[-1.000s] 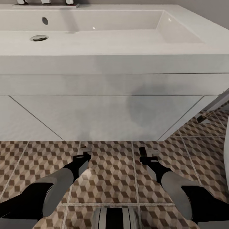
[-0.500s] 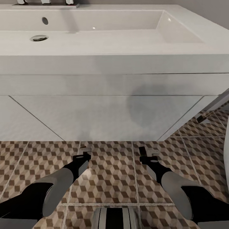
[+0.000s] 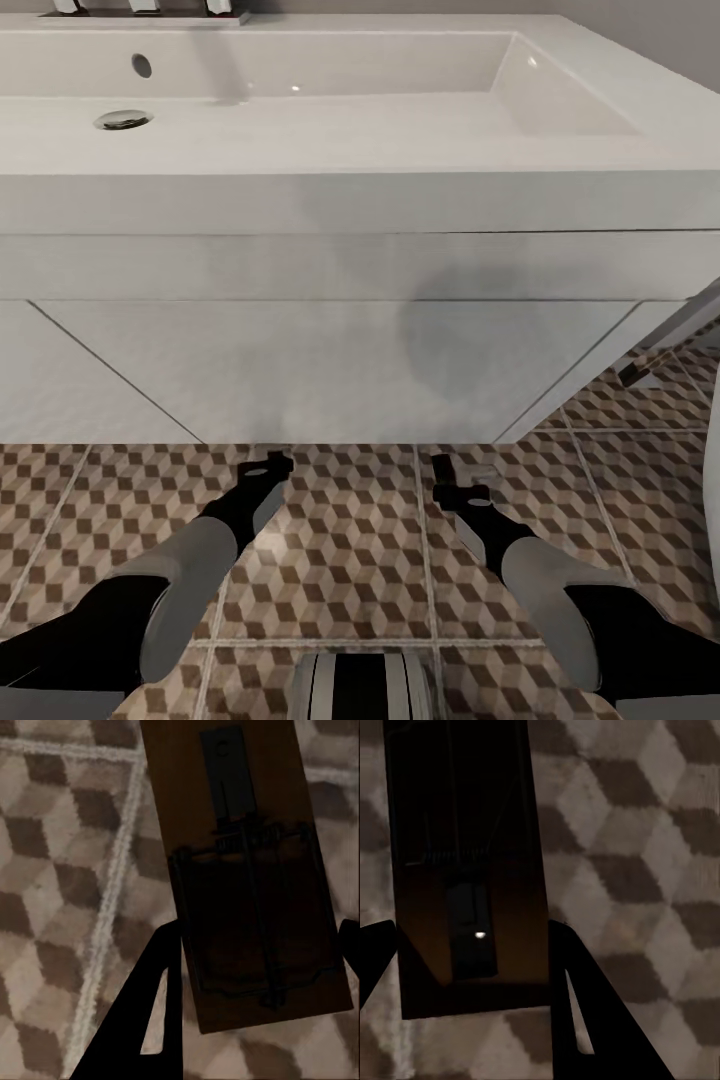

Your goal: Take the four mousetraps from the cabinet in the bathroom and place them on the bathroom floor. Make sure all four end up on the same floor surface, and ensure that at least two of them are either under or directly next to the same bathroom sink.

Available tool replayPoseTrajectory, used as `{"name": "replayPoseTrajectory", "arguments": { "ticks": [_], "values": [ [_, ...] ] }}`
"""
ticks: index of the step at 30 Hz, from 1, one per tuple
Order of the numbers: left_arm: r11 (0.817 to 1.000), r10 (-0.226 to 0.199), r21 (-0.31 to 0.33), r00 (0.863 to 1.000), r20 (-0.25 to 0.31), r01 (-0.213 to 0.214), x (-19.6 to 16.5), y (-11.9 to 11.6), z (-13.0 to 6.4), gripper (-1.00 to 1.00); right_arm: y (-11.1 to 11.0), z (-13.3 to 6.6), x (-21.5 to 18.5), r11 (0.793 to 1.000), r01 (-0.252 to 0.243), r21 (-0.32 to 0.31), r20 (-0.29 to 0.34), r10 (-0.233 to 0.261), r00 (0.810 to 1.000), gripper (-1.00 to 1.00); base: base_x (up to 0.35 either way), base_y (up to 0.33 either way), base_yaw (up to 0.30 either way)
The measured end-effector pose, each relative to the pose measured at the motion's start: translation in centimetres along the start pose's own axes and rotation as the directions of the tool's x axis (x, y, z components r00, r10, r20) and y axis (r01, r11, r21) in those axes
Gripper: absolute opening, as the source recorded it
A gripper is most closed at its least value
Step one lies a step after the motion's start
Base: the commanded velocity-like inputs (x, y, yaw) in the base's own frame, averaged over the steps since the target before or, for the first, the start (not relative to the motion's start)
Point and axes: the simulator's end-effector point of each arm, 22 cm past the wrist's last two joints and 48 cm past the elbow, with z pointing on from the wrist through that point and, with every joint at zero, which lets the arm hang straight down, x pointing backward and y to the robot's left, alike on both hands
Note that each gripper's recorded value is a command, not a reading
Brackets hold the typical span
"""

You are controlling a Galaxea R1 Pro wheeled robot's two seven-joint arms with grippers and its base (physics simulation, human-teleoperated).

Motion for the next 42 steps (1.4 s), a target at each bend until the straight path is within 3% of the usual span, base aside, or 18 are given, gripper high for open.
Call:
{"name": "replayPoseTrajectory", "arguments": {
  "ticks": [7, 42],
  "values": [
    [0.999, -0.011, 0.034, 1.000, 0.019, 0.011, -0.9, -2.5, -0.8, -1.00, 1.1, -0.2, -0.9, 1.000, -0.008, -0.014, 0.015, 0.008, 1.000, -1.00, 0.000, 0.000, 0.000],
    [1.000, -0.004, 0.026, 1.000, 0.017, 0.003, -0.8, -2.3, -0.8, -1.00, 0.6, -0.1, -1.3, 1.000, -0.010, -0.006, 0.026, 0.011, 1.000, -1.00, 0.000, 0.000, 0.000]
  ]
}}
